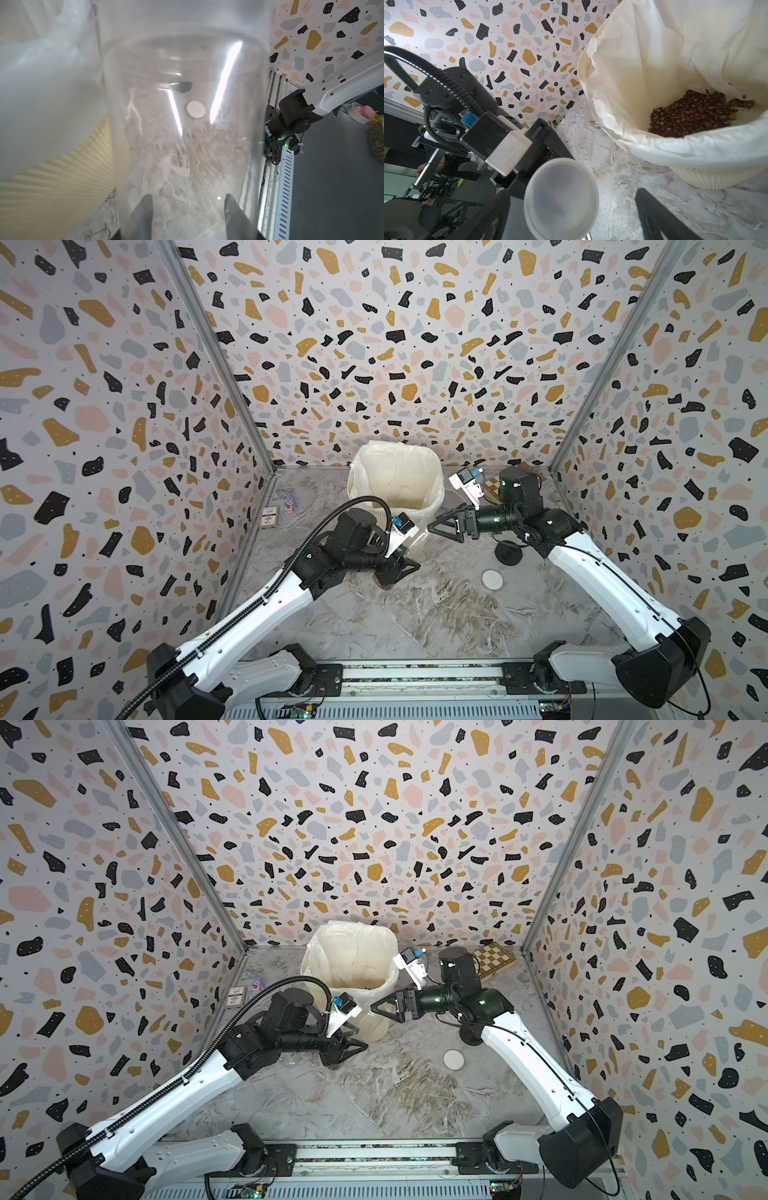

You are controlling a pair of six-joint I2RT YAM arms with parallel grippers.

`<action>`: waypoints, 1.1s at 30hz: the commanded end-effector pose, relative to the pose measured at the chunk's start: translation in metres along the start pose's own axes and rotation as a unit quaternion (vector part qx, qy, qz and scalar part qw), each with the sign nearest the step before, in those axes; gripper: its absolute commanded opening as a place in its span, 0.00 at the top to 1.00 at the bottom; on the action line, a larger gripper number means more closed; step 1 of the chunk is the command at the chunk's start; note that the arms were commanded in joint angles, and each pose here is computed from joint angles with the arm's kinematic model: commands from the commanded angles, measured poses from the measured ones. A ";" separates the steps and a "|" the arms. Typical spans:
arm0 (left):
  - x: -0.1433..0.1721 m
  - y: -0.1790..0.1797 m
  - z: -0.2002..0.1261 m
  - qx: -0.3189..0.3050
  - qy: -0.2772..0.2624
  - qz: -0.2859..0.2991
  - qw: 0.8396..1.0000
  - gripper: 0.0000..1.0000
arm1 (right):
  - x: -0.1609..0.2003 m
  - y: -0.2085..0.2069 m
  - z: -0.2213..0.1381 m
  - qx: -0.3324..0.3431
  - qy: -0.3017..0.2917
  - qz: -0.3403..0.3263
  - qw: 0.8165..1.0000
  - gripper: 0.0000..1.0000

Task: Empty the moldy dried flower tea in the jars
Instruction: Unscrew the lid from the jar.

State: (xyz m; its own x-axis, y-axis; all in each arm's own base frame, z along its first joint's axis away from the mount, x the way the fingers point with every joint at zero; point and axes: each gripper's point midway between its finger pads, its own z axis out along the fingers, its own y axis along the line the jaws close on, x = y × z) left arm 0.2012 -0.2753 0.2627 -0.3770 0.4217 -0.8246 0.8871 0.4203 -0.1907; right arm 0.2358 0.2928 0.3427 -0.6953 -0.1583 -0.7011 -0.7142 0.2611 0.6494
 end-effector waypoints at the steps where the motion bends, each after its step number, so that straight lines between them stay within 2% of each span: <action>1: -0.009 0.001 -0.002 -0.005 -0.021 0.016 1.000 0.62 | -0.011 0.011 0.000 -0.005 -0.011 -0.015 1.000 0.09; 4: -0.010 0.000 0.000 -0.002 -0.021 0.013 1.000 0.62 | -0.010 0.012 0.003 -0.008 -0.007 -0.016 1.000 0.24; 6: -0.009 -0.001 0.001 0.002 -0.020 0.012 1.000 0.62 | -0.011 0.013 0.002 -0.009 -0.007 -0.020 1.000 0.30; 9: -0.010 -0.006 0.001 0.017 -0.021 0.013 1.000 0.62 | -0.009 0.014 0.002 -0.011 -0.004 -0.031 0.999 0.38; 13: -0.011 -0.028 -0.003 0.081 -0.023 0.018 0.996 0.60 | -0.002 0.022 -0.003 -0.038 0.003 -0.086 0.996 0.44; 19: -0.021 -0.065 -0.022 0.180 -0.040 0.024 0.982 0.60 | 0.016 0.060 -0.023 -0.116 -0.005 -0.213 0.970 0.46; 24: -0.031 -0.094 -0.039 0.271 -0.043 0.007 0.962 0.60 | 0.039 0.086 -0.039 -0.177 -0.007 -0.284 0.942 0.46; 27: -0.028 -0.103 -0.045 0.303 -0.028 -0.003 0.953 0.59 | 0.052 0.100 -0.048 -0.218 -0.003 -0.302 0.928 0.46; 31: -0.024 -0.107 -0.046 0.323 -0.011 -0.015 0.946 0.59 | 0.053 0.106 -0.050 -0.240 0.005 -0.292 0.926 0.41; 33: -0.022 -0.098 -0.040 0.289 -0.009 -0.003 0.957 0.60 | 0.047 0.100 -0.047 -0.214 0.005 -0.286 0.934 0.32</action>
State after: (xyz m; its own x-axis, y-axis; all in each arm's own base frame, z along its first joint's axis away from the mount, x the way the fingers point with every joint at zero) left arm 0.1126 -0.2947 0.3070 -0.4339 0.4234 -0.7952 0.8618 -0.0622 -0.5034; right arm 0.1387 0.2702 0.3806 -0.1899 -0.1664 -0.9676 -0.9481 -0.2248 0.2248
